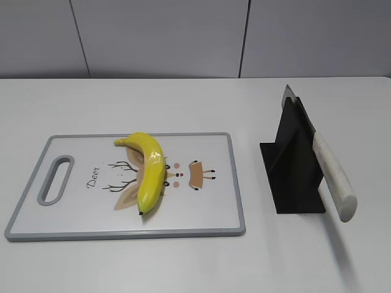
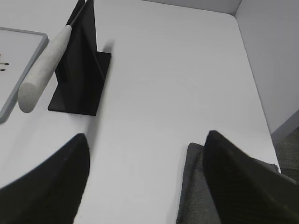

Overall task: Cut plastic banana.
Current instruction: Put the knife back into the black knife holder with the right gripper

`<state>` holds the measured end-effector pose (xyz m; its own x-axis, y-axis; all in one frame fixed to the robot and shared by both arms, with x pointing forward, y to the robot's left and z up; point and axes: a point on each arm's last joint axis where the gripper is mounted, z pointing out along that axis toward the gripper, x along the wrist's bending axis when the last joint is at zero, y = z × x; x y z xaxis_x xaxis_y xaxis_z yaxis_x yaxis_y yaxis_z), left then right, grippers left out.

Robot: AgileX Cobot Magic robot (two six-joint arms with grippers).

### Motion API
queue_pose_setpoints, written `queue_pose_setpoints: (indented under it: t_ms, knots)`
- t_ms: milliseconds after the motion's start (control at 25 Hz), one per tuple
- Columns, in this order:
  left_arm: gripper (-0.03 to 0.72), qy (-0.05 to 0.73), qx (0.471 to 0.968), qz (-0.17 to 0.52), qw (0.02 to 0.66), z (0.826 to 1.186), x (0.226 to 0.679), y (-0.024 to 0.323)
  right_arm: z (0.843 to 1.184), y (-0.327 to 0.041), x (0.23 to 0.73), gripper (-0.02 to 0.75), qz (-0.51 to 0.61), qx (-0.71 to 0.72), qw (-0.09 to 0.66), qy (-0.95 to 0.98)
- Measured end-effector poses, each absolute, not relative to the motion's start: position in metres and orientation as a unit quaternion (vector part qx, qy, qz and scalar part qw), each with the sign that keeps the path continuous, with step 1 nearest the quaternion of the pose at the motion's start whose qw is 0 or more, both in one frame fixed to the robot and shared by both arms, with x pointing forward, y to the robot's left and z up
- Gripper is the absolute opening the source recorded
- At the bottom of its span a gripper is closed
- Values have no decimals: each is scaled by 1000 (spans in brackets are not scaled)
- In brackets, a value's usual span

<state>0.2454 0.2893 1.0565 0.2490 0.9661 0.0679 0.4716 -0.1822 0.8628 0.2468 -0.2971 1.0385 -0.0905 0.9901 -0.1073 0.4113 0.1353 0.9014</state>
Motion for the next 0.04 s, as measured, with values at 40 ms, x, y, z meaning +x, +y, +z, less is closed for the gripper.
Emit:
queue_pose_setpoints:
  t_ms: [40]
  knots:
    - [584,517,695,329,376,1056,245,289,1039,-297,247,573,366,546,395,641]
